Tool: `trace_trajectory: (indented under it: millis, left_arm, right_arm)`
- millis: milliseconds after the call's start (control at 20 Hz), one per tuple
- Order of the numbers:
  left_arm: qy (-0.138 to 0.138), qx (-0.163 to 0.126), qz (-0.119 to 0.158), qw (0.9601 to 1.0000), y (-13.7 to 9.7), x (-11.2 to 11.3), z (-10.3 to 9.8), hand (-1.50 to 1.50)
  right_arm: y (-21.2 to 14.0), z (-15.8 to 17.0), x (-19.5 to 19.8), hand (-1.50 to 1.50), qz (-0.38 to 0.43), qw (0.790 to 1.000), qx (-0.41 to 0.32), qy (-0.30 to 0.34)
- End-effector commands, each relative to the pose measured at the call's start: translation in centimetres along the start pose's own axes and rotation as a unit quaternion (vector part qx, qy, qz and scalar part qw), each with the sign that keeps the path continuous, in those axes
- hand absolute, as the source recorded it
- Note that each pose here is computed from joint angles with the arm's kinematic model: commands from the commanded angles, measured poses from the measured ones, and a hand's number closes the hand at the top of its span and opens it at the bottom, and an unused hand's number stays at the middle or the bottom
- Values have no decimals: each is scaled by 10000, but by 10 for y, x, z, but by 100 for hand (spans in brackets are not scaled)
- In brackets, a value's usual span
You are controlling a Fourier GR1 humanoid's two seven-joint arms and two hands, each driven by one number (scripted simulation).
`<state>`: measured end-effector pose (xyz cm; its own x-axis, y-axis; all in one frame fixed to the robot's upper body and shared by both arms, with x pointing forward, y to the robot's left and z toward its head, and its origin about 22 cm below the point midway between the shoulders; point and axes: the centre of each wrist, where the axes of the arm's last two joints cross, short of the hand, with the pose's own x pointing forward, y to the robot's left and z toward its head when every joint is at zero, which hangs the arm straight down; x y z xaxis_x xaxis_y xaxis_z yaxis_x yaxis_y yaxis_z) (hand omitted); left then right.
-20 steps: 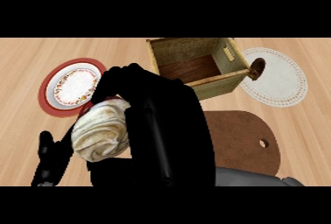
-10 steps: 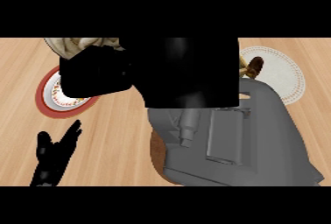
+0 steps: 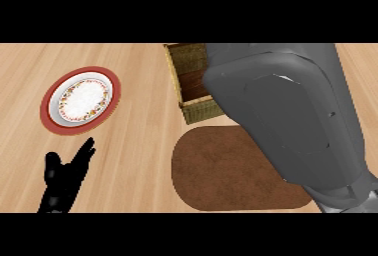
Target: Pick the cupcake from the cutting board and place it in the basket
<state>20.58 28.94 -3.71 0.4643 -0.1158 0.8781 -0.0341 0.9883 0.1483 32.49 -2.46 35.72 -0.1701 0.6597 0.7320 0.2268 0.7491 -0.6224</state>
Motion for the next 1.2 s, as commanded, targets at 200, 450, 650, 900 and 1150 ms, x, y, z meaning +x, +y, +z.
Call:
trace_trajectory:
  millis: [200, 450, 650, 900, 1150]
  left_arm:
    - [350, -39, 91, 9993, 0, -6, 0, 0]
    - [290, -2, 49, 9996, 1, 8, -6, 0]
    - [338, 21, 92, 9994, 14, -7, 7, 0]
    - [337, 11, 55, 9994, 1, -5, -3, 0]
    - [385, -42, 82, 9992, -5, -16, 1, 0]
  right_arm:
    - [24, -48, -36, 150, -80, 9989, 133, 437]
    - [27, -53, -68, 150, -1073, 9904, 89, 861]
    - [41, -64, -87, 150, -1047, 9908, 121, 848]
    - [48, -69, -129, 150, -1085, 9907, 209, 796]
    - [42, -76, -163, 150, 415, 9927, -161, 1122]
